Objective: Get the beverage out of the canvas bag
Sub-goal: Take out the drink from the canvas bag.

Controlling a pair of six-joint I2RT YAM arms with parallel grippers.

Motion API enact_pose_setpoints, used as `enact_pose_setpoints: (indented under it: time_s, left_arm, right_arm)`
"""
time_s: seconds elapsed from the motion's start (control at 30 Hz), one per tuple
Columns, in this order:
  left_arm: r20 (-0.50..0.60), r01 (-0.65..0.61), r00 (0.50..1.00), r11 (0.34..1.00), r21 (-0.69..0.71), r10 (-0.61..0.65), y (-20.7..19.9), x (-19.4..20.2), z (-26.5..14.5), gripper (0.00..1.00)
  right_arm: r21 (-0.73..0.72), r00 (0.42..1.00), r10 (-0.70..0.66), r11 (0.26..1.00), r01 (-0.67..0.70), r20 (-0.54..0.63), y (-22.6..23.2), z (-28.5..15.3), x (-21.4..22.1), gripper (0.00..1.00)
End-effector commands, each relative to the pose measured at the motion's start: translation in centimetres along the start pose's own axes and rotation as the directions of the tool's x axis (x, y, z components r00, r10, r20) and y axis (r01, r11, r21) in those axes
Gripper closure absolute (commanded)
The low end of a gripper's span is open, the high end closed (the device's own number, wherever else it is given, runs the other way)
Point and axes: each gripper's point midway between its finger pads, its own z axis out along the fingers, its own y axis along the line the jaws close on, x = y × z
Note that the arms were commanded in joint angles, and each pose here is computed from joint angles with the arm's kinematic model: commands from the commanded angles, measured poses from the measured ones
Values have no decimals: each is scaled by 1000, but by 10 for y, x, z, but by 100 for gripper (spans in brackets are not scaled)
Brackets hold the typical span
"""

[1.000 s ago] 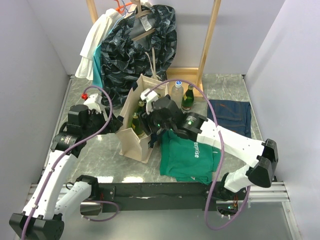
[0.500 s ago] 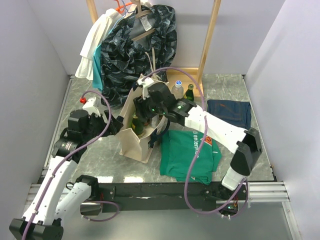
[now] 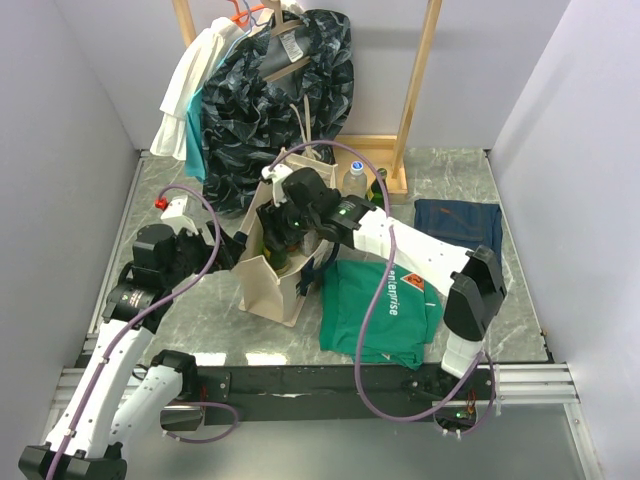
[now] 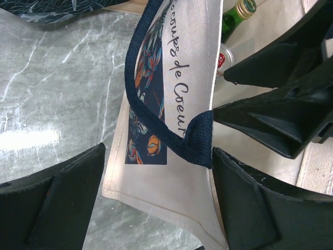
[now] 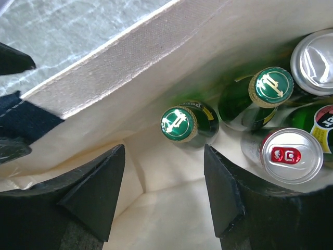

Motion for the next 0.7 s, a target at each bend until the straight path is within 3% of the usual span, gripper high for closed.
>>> enact_pose_setpoints:
  time_s: [0.0, 0.67]
  left_arm:
    - [49, -12, 999, 1000, 13, 11, -4, -10, -1, 11]
    - [51, -14, 999, 1000, 25, 12, -6, -10, -2, 11]
  right_arm:
    - [-13, 999, -33, 999, 33, 20, 4, 4, -16, 31]
    - [7, 996, -73, 997, 73, -42, -3, 30, -10, 32]
